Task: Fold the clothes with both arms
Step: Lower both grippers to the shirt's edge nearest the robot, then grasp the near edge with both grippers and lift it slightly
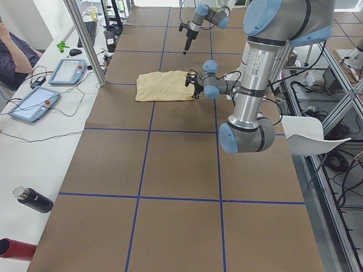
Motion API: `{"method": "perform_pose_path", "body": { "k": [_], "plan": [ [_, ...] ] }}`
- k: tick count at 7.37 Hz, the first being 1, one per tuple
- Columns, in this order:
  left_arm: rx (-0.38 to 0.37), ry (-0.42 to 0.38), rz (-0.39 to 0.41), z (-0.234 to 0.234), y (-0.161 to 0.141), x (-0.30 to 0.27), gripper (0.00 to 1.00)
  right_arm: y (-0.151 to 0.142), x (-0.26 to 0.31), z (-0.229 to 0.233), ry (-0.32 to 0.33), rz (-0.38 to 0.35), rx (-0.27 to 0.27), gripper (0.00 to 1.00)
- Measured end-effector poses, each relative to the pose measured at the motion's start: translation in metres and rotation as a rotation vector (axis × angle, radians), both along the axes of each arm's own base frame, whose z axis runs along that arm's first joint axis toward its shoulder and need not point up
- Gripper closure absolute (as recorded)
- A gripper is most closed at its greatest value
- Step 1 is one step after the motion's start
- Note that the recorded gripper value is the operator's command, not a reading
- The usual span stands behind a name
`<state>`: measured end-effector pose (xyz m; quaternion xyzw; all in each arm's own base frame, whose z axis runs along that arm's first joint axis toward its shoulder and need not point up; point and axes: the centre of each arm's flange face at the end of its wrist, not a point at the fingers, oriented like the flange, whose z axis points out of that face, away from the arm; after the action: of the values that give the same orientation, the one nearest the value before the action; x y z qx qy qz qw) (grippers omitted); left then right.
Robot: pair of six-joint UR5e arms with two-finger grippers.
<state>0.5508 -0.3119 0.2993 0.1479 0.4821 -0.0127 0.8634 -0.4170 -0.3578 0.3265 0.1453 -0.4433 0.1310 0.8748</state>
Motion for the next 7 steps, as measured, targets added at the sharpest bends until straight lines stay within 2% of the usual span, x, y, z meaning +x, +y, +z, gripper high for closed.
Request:
{"method": "perform_pose_path", "body": {
  "k": [3,4,5,6,7],
  "plan": [
    [0.001,0.002,-0.002,-0.001,-0.001,-0.001,1.0,0.027,-0.08,-0.055,-0.009,0.151,-0.191,0.07],
    [0.001,0.004,-0.001,-0.002,-0.001,-0.001,1.0,0.034,-0.11,-0.068,-0.016,0.211,-0.234,0.1],
    [0.002,0.007,-0.001,-0.003,0.0,-0.002,1.0,0.034,-0.134,-0.075,-0.023,0.261,-0.257,0.15],
    [0.002,0.009,-0.001,-0.005,0.0,-0.002,1.0,0.031,-0.148,-0.076,-0.024,0.29,-0.255,0.16],
    [0.003,0.01,-0.001,-0.005,0.0,-0.003,1.0,0.028,-0.154,-0.074,-0.011,0.297,-0.224,0.13]
  ]
}}
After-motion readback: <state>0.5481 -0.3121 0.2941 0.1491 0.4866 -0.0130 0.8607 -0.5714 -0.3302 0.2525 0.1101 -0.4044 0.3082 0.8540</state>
